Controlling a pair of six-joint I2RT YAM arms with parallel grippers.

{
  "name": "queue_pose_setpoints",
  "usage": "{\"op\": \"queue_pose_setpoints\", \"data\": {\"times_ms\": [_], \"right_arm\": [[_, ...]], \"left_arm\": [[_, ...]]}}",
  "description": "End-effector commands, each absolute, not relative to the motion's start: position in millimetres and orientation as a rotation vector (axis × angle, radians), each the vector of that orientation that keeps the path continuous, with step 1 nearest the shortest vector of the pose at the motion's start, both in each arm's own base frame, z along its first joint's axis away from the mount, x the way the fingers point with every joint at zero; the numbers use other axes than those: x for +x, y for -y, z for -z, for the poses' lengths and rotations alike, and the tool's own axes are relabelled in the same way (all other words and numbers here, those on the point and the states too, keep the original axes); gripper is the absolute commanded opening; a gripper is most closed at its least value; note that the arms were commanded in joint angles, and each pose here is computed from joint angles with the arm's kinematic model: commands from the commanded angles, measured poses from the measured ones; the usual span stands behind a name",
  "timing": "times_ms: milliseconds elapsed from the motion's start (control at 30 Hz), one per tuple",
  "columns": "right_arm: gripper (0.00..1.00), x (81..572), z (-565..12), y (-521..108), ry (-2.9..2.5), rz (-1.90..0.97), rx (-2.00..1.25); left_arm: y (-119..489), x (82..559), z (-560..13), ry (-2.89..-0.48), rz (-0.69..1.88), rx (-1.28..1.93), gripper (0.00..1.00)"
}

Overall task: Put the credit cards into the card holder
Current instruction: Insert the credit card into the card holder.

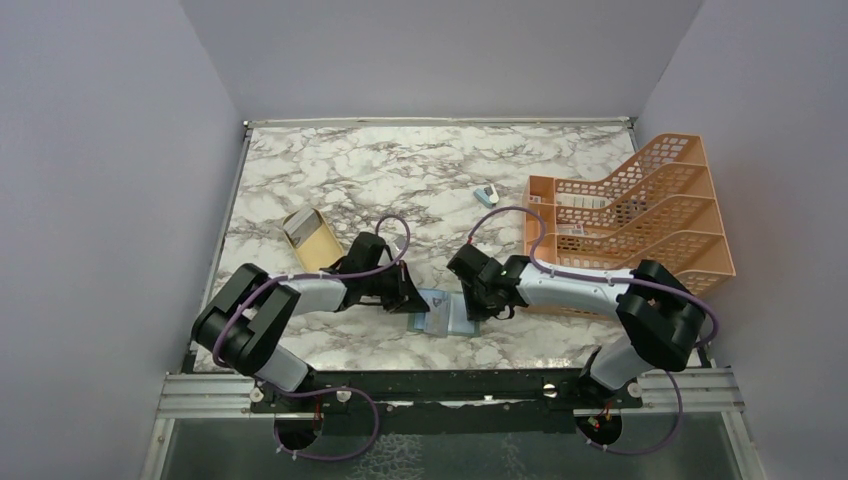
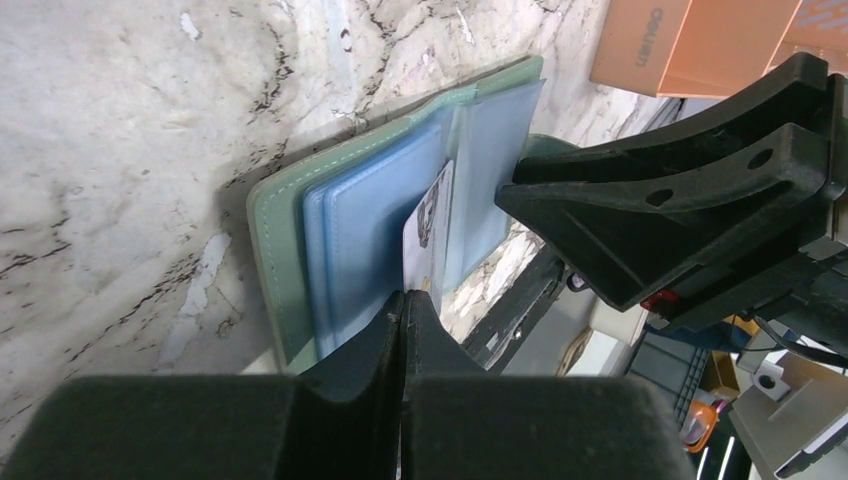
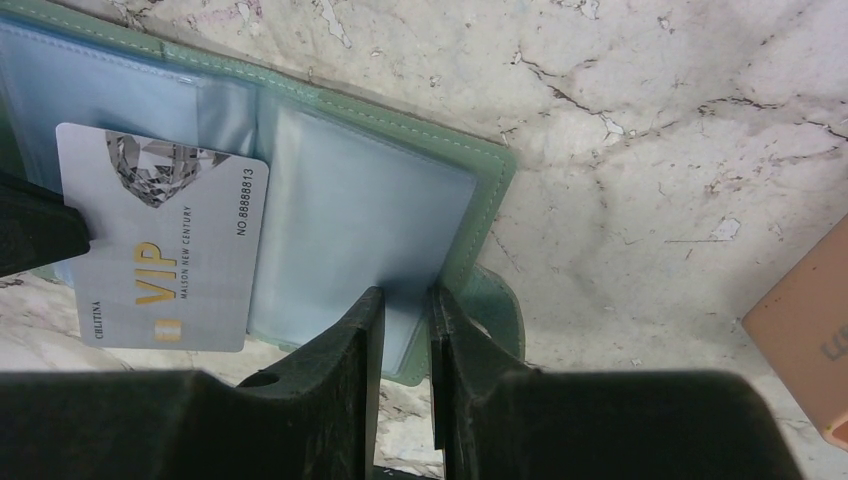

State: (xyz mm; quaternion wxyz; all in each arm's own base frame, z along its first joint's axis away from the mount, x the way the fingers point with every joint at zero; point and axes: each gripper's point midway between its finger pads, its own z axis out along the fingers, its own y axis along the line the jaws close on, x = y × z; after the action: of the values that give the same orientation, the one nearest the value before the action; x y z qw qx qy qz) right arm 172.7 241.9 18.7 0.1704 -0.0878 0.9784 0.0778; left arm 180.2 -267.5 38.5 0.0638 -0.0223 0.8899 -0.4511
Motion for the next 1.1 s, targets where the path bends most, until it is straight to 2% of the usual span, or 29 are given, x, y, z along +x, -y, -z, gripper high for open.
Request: {"op": "queue_pose_setpoints", "data": {"times_ms": [0,400,1067], "right_arm": [[0.22,172,-4,-233,-2.784,-0.167,-0.224],[0.22,170,-3,-235,-2.781,-0.205,-0.218],[0.22,170,-4,-238,-2.784,-0.219,-0.215]], "left_arm": [[278,185,-51,-2.635,1.395,-0.020,0.00],[281,199,-87,-2.574,1.316,0.054,0.00],[276,189,-39,-2.697,1.263,0.076,0.00]]}}
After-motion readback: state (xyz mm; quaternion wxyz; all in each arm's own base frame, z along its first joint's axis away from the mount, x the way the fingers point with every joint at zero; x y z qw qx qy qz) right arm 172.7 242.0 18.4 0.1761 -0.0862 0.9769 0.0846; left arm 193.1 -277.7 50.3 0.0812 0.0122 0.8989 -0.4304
